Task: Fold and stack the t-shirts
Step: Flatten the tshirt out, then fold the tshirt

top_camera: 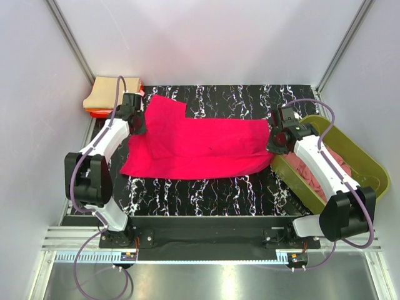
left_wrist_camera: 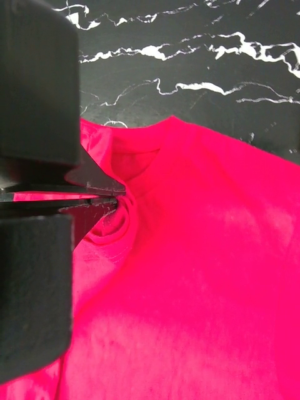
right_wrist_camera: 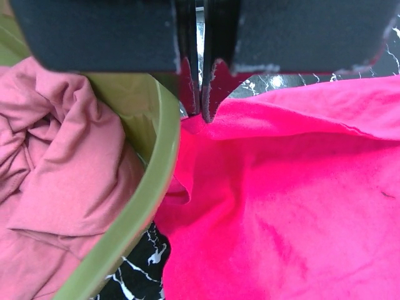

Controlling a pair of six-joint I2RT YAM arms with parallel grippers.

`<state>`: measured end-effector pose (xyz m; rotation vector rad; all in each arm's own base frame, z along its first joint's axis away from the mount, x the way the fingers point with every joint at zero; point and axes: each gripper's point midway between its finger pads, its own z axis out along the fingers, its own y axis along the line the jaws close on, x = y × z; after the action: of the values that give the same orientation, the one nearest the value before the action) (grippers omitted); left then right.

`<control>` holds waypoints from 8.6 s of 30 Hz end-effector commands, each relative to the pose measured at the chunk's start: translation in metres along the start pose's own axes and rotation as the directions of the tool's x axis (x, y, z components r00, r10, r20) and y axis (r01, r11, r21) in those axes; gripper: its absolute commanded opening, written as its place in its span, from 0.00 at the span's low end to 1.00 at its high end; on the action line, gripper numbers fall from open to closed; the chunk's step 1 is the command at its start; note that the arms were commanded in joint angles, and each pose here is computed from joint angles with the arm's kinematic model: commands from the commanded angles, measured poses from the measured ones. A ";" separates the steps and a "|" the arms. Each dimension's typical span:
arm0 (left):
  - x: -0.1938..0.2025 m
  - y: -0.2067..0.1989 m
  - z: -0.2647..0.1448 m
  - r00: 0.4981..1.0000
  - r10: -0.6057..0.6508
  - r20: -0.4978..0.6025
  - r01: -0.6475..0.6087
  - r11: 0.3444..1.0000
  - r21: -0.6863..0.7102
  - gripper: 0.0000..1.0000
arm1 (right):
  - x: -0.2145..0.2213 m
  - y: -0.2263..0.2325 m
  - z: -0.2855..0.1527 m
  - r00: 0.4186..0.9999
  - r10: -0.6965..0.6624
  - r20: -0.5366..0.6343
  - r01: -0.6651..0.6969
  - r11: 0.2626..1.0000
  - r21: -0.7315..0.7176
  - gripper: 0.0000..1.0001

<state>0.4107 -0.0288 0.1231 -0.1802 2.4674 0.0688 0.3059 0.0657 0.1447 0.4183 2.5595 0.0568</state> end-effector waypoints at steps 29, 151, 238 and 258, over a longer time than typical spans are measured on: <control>-0.164 0.026 -0.276 0.739 -0.192 0.645 0.117 0.980 0.158 0.00 | -0.068 0.044 -0.093 0.983 0.115 0.146 -0.076 0.966 -0.249 0.00; 0.010 0.138 -0.023 0.917 -0.300 0.265 0.381 0.855 -0.351 0.00 | -0.068 0.104 0.133 0.950 -0.284 -0.130 0.252 0.943 -0.215 0.00; -0.021 0.152 -0.007 0.949 -0.252 0.191 0.311 0.851 -0.424 0.32 | -0.114 0.140 0.122 0.935 -0.355 -0.012 0.347 0.921 -0.176 0.40; 0.073 0.007 0.028 0.958 -0.285 -0.027 0.279 0.951 -0.135 0.36 | -0.048 0.121 0.173 0.919 -0.361 -0.161 0.350 0.932 -0.093 0.22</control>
<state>0.3698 -0.0226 0.0682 -0.5243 2.4607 0.1398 0.4715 0.1666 0.0577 -0.1157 2.7380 0.1404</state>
